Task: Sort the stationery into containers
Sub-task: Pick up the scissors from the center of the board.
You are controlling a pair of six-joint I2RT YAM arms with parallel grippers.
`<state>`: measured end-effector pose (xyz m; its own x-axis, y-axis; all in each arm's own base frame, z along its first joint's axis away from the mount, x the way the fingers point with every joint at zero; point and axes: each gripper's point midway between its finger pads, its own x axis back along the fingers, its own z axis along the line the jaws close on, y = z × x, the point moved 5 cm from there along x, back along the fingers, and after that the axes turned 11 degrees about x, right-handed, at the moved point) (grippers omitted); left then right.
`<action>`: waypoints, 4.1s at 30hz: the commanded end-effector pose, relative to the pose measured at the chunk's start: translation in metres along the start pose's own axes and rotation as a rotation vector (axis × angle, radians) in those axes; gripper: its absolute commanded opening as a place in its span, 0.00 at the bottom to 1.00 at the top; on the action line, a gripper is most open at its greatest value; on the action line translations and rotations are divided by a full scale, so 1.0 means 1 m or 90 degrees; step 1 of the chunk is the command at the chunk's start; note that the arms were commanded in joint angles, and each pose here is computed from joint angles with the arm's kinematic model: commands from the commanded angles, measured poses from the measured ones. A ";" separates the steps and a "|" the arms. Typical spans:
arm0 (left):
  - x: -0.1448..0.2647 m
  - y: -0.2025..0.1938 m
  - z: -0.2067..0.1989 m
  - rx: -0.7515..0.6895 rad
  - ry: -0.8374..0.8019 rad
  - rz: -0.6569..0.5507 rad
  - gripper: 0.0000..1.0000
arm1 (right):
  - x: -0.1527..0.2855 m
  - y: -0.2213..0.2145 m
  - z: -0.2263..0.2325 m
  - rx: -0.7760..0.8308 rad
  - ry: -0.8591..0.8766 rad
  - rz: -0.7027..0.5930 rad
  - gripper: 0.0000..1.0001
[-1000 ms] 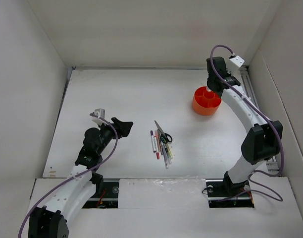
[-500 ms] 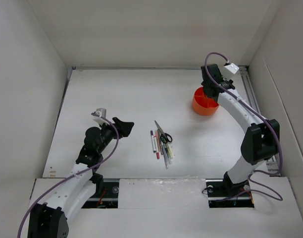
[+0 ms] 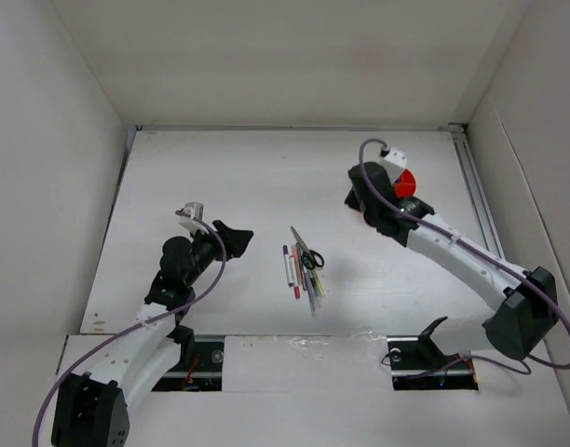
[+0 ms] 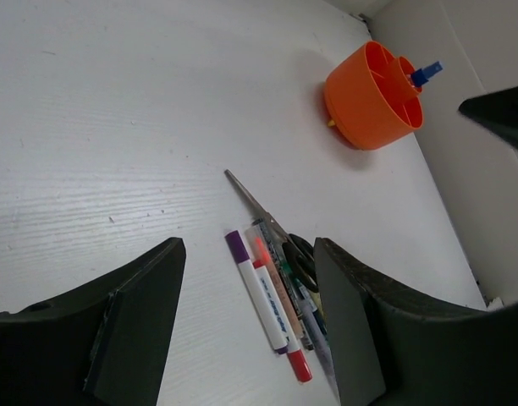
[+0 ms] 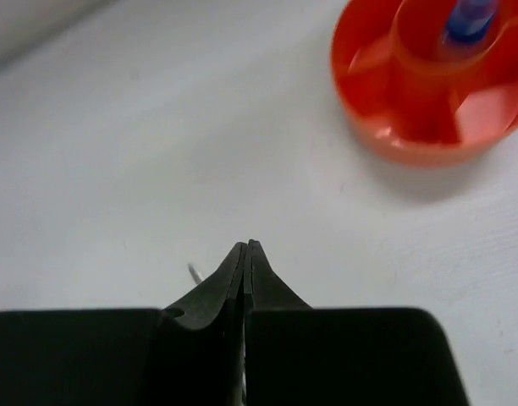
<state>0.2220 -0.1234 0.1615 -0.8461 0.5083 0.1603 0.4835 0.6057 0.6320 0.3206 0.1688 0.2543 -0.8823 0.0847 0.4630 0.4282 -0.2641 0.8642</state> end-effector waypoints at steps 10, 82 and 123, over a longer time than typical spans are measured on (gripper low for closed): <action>-0.012 0.006 -0.023 -0.016 -0.079 0.028 0.48 | 0.030 -0.178 0.021 0.133 0.111 0.280 0.29; -0.064 -0.020 -0.039 0.055 -0.122 0.175 0.44 | 0.087 -0.154 0.086 0.106 0.372 0.274 0.00; -0.026 -0.031 -0.104 -0.014 -0.341 0.271 0.00 | 0.130 -0.118 0.130 0.221 0.658 0.148 0.61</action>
<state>0.2123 -0.2147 0.1779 -0.3977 0.9068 0.1399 0.7981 0.2667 0.5403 0.1772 0.3182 0.2123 -0.4667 -0.7448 0.4769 0.5824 0.1470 0.7995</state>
